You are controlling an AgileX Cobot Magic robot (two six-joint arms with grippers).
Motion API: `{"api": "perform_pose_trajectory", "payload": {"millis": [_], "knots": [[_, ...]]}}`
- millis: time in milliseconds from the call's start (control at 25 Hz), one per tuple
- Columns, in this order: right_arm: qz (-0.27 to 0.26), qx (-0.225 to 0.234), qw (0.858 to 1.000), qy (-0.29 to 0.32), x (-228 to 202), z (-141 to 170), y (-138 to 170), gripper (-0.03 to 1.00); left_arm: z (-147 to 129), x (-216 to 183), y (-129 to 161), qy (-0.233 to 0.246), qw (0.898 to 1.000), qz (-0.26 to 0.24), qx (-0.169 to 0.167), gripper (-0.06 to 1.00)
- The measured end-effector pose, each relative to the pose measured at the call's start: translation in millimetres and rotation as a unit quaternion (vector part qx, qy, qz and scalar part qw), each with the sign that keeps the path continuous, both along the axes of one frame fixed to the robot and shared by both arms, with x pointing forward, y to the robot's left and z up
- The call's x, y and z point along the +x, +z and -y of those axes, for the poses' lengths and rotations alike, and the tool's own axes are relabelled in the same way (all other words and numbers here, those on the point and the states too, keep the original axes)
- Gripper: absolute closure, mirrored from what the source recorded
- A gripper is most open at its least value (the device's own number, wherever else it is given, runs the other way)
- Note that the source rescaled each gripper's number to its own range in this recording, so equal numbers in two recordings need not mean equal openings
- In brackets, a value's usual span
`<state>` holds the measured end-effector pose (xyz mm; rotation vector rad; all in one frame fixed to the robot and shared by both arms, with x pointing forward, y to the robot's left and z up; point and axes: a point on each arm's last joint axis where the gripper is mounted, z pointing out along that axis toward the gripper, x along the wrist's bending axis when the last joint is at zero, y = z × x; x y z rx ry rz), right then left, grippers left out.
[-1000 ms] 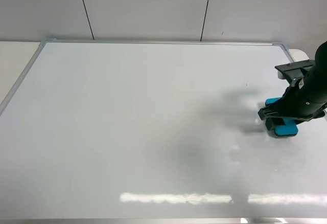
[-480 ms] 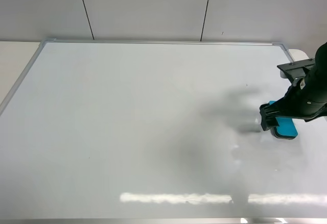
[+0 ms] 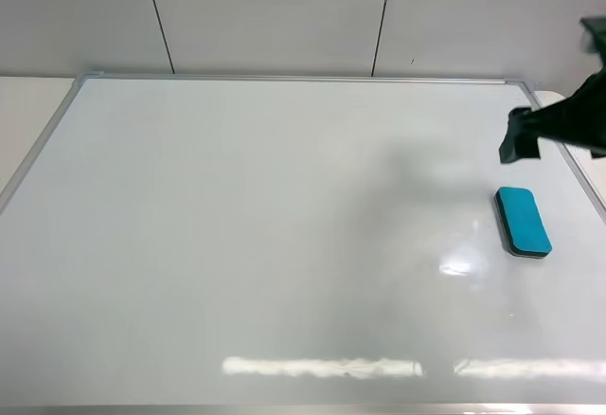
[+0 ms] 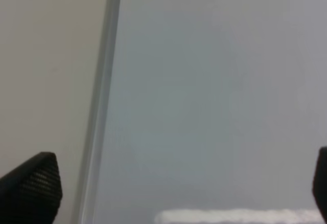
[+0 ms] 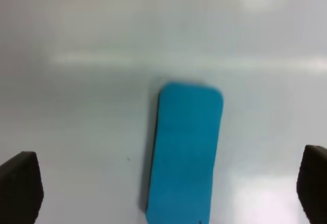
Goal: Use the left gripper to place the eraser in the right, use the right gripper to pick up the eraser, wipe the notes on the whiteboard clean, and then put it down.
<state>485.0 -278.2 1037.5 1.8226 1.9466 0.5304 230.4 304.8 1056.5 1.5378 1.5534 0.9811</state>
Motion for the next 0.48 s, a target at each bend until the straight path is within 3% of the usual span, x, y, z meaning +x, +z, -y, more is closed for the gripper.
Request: {"api": "perform_pose_trajectory", "payload": {"millis": [240,480], "knots": [[0.115,0.047,0.992,0.023,-81.9,1.2,82.2,-0.03,0.0,0.0,0.0,0.000,1.000,0.000,0.000,-0.06],[0.255,0.077,0.963,0.037,-197.8,10.1,119.8,-0.03,0.0,0.0,0.0,0.000,1.000,0.000,0.000,-0.06]]}}
